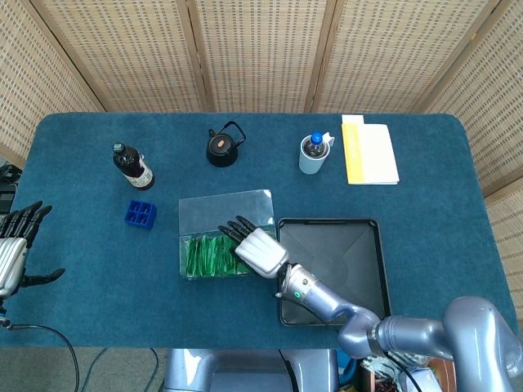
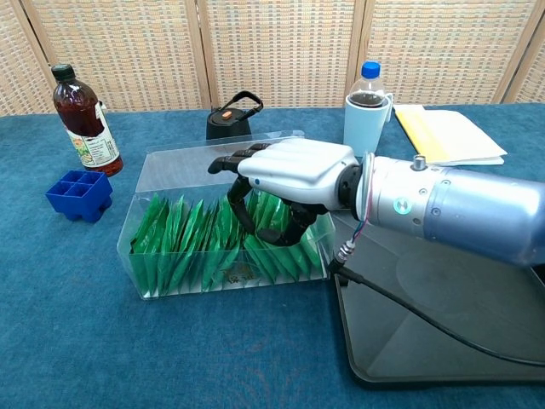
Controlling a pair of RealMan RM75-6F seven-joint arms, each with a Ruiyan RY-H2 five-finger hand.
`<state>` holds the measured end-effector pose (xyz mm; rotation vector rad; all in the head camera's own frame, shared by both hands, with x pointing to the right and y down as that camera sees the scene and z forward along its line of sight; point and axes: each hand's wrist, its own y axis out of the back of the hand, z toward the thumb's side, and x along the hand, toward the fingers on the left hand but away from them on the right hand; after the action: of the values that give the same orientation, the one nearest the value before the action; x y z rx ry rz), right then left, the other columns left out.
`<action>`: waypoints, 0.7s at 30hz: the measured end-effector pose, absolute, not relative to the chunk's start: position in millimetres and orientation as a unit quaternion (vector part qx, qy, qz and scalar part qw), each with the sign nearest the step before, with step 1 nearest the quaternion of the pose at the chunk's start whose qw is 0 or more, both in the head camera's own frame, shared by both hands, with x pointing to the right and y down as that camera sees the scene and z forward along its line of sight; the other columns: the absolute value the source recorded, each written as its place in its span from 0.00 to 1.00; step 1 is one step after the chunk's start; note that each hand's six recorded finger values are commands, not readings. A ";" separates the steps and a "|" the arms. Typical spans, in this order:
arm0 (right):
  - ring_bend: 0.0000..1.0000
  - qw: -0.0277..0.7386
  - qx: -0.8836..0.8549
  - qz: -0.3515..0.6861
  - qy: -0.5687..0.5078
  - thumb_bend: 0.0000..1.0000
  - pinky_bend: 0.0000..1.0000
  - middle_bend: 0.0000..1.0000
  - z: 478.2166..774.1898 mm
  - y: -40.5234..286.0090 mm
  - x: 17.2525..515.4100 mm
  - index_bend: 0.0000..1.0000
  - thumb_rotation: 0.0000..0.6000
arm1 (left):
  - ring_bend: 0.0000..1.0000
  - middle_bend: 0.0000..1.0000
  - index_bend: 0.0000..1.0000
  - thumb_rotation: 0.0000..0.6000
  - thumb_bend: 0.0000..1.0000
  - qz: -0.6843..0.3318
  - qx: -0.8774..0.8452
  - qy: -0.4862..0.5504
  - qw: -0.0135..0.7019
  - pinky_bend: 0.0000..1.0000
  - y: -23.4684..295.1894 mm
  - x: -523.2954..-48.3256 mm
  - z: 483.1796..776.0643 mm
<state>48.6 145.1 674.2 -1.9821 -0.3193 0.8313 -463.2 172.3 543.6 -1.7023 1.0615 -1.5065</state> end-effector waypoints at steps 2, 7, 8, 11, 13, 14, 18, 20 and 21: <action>0.00 0.466 -0.807 0.337 -0.133 0.58 0.05 0.14 674.1 144.9 48.6 0.61 1.00 | 0.00 0.00 0.00 1.00 0.08 -0.571 -0.645 0.402 0.311 0.00 172.3 -463.2 543.6; 0.00 0.463 -0.809 0.330 -0.147 0.58 0.06 0.16 673.0 143.9 47.7 0.66 1.00 | 0.00 0.00 0.00 1.00 0.09 -0.571 -0.645 0.402 0.311 0.00 172.3 -463.3 543.6; 0.00 0.462 -0.810 0.328 -0.150 0.58 0.06 0.17 672.5 143.7 47.3 0.66 1.00 | 0.00 0.00 0.00 1.00 0.09 -0.571 -0.645 0.402 0.311 0.00 172.3 -463.4 543.6; 0.00 0.459 -0.813 0.323 -0.156 0.58 0.06 0.17 671.2 143.4 47.0 0.66 1.00 | 0.00 0.00 0.00 1.00 0.09 -0.571 -0.644 0.402 0.311 0.00 172.1 -463.6 543.6; 0.00 0.459 -0.813 0.319 -0.160 0.58 0.06 0.17 669.3 142.9 46.7 0.66 1.00 | 0.00 0.00 0.00 1.00 0.09 -0.572 -0.644 0.402 0.311 0.00 172.2 -463.6 544.0; 0.00 0.459 -0.814 0.316 -0.163 0.58 0.06 0.17 667.3 142.5 46.7 0.66 1.00 | 0.00 0.00 0.00 1.00 0.09 -0.572 -0.644 0.401 0.311 0.00 172.2 -463.5 544.3; 0.00 0.462 -0.814 0.309 -0.171 0.58 0.06 0.17 660.3 139.2 47.8 0.66 1.00 | 0.00 0.00 0.00 1.00 0.09 -0.572 -0.645 0.400 0.310 0.00 172.1 -463.1 545.1; 0.00 0.464 -0.813 0.305 -0.177 0.58 0.06 0.17 655.4 136.7 48.5 0.66 1.00 | 0.00 0.00 0.00 1.00 0.09 -0.572 -0.645 0.400 0.310 0.00 172.0 -463.1 545.3; 0.00 0.465 -0.812 0.303 -0.180 0.58 0.06 0.17 652.2 135.1 49.0 0.67 1.00 | 0.00 0.00 0.00 1.00 0.09 -0.572 -0.646 0.400 0.310 0.00 172.0 -463.1 545.4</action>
<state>49.0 135.1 652.2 -1.9944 -0.4427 0.7437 -463.1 172.0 545.4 -1.7051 1.0558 -1.5113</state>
